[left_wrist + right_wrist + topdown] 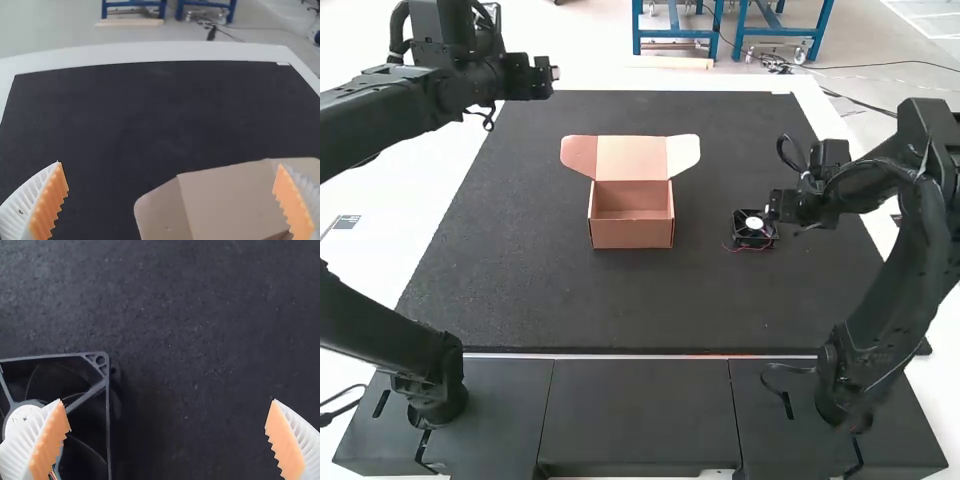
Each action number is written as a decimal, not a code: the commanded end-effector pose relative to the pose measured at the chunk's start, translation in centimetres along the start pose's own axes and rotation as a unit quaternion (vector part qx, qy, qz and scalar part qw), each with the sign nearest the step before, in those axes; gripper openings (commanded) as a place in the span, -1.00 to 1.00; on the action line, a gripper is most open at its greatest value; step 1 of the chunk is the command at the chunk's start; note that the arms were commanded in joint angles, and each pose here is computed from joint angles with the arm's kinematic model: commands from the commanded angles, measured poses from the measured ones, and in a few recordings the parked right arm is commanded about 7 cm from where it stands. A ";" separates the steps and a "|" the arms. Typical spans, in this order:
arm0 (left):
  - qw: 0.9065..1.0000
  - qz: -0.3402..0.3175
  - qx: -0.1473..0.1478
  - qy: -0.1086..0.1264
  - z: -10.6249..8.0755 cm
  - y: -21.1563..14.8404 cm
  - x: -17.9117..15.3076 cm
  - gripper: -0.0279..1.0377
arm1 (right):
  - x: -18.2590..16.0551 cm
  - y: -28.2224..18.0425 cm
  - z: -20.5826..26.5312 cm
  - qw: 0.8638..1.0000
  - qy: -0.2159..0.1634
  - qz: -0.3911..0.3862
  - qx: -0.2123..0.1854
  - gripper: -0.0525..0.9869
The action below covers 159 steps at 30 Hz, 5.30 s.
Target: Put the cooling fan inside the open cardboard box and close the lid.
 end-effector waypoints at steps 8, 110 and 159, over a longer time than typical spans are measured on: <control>1.000 -0.016 -0.004 0.011 -0.3 -0.5 1.3 0.86 | -2.2 2.1 -0.1 0.999 -0.015 0.033 0.000 0.85; 0.994 -0.017 0.111 0.010 4.6 -2.1 -3.9 0.87 | 10.4 -7.4 28.6 0.950 -0.102 -0.044 0.291 -0.94; 0.993 -0.002 0.120 0.013 6.2 -2.0 -6.2 0.87 | 8.8 -1.1 29.1 0.959 -0.142 -0.052 0.238 -0.25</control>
Point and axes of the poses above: each hand's point on the last joint's axis, 136 mm out from that joint toward the fingers, its own y axis out along the fingers, its own z axis along the line the jaws close on, x = y × z, the point moved 2 cm from there along -y, back along the fingers, and after that the axes turned 10 degrees about -y, right-handed, at the moved point
